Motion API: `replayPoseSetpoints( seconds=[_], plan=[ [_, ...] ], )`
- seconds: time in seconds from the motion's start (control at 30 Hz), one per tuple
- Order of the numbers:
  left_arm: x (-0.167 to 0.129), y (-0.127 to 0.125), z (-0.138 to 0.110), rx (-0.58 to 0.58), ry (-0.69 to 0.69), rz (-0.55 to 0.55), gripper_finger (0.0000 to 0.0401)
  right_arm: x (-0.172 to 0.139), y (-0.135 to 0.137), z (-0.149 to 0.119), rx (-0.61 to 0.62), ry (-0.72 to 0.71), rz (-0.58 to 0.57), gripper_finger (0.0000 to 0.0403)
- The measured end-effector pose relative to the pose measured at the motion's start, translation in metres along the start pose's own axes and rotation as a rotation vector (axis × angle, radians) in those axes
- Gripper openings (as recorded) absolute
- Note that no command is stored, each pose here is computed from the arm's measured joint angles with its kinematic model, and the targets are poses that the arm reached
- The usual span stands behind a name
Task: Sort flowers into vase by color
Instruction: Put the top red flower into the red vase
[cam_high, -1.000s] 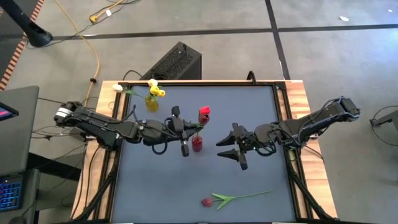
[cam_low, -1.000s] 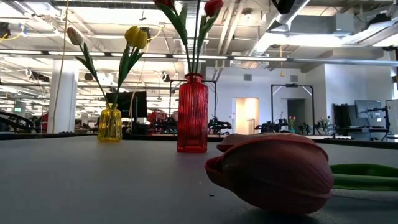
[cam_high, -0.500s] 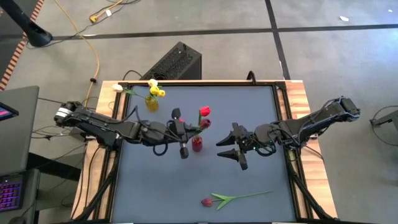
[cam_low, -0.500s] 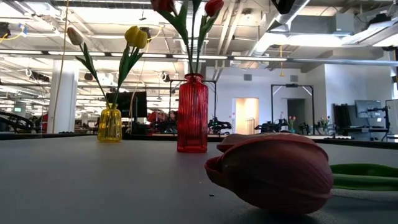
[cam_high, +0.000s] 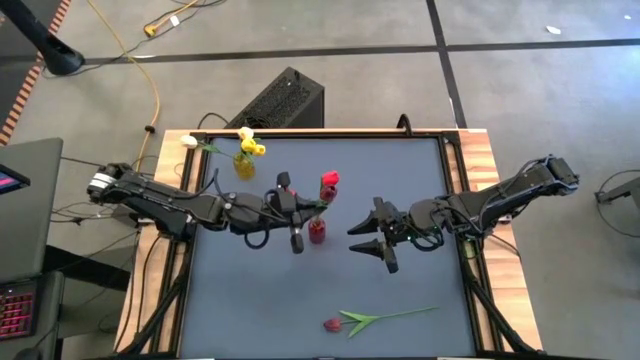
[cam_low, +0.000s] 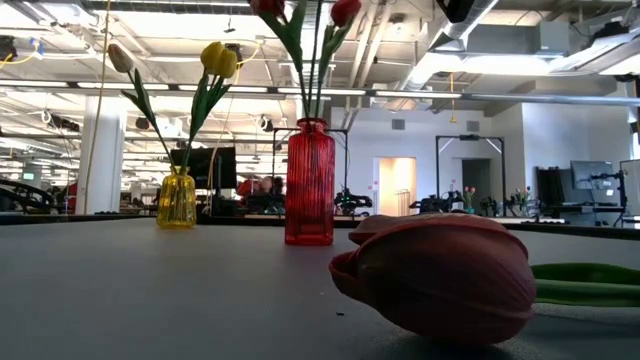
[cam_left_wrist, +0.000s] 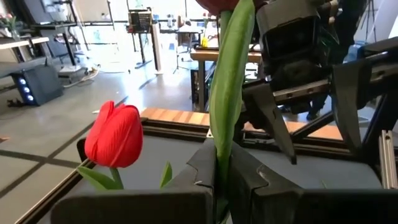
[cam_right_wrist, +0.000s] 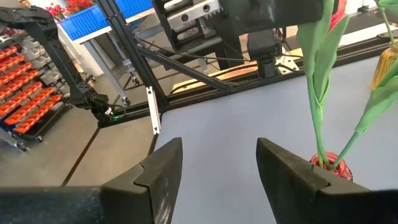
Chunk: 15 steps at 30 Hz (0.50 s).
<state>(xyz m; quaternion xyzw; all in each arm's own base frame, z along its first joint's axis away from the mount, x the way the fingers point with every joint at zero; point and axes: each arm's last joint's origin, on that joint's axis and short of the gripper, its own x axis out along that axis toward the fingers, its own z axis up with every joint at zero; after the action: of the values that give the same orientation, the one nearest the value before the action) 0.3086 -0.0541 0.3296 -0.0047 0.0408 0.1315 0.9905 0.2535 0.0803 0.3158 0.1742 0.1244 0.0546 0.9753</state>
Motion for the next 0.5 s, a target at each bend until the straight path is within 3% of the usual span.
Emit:
replayPoseSetpoints(
  seconds=[0.5],
  plan=[
    [-0.0024,-0.0050,0.0013,-0.115,-0.014,-0.013,0.0000,0.0001,0.0000,-0.0001,-0.003,0.000,0.000,0.0232]
  ],
)
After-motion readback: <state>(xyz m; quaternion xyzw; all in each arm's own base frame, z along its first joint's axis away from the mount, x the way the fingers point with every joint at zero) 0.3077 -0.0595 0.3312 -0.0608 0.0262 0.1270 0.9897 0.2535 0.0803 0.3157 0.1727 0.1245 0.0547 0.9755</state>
